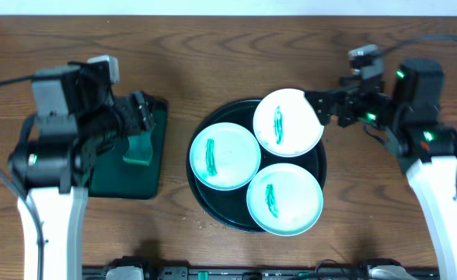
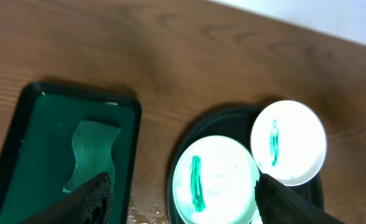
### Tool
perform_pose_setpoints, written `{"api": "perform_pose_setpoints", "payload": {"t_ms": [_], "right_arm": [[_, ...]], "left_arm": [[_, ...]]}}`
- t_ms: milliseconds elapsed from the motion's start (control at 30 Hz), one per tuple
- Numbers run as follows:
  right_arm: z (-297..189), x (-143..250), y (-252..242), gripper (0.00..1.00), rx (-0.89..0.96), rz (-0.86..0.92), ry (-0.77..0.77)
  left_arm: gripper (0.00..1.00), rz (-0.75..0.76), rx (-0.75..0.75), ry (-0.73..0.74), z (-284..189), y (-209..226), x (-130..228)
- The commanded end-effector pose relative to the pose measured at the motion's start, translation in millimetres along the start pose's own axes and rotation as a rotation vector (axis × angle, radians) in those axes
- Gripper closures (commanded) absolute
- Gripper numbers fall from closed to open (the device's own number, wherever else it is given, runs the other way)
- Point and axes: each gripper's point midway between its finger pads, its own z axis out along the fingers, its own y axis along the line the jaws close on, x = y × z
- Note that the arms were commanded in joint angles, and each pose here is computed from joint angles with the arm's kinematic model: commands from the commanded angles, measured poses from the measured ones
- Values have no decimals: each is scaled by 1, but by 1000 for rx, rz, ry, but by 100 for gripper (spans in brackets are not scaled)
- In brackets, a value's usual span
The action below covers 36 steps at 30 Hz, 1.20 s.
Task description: Clean dirty plates on tray and stack at the side
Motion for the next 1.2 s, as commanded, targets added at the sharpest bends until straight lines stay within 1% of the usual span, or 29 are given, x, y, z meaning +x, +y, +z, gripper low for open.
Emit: {"api": "perform_pose_setpoints", "payload": {"t_ms": [0, 67, 100, 133, 200, 300, 333, 433, 467, 500, 600, 733, 900, 933, 967, 1000, 1033, 1167], "right_arm": [[18, 8, 14, 1, -75, -8, 71], [24, 22, 16, 1, -93, 71, 131], [26, 28, 17, 1, -103, 112, 156], [28, 34, 16, 1, -100, 149, 184], [29, 45, 15, 1, -96, 190, 227], [32, 50, 13, 2, -90, 201, 248], [34, 52, 13, 8, -88, 206, 253], [41, 59, 10, 13, -21, 323, 283], [43, 62, 10, 14, 10, 349, 295], [48, 68, 9, 16, 56, 372, 313], [62, 87, 14, 20, 144, 401, 370], [83, 119, 33, 30, 203, 416, 476], [102, 155, 42, 50, 299, 410, 570], [104, 157, 42, 53, 306, 406, 576], [109, 162, 42, 58, 322, 389, 585], [111, 166, 41, 60, 334, 383, 590], [115, 171, 40, 65, 344, 374, 600], [130, 188, 37, 71, 368, 361, 635]], "left_arm": [[26, -37, -7, 84, 27, 6, 5], [26, -47, -13, 114, 37, 10, 8], [8, -52, -16, 132, 43, 12, 10], [1, -57, -20, 149, 48, 14, 12], [0, -74, -32, 208, 55, 18, 23], [0, -84, -38, 240, 65, 22, 27], [0, -87, -40, 250, 68, 23, 29], [0, -86, -49, 285, 74, 27, 35], [0, -73, -67, 293, 74, 31, 37], [0, -69, -120, 291, 72, 41, 37], [1, -83, -221, 289, 66, 61, 38], [8, -95, -258, 307, 62, 70, 43], [9, -110, -355, 294, 57, 86, 42], [8, -112, -366, 293, 57, 88, 42], [8, -112, -369, 294, 57, 88, 42], [9, -112, -368, 295, 57, 88, 43], [8, -113, -369, 297, 58, 89, 43], [8, -119, -375, 320, 64, 92, 51]]}}
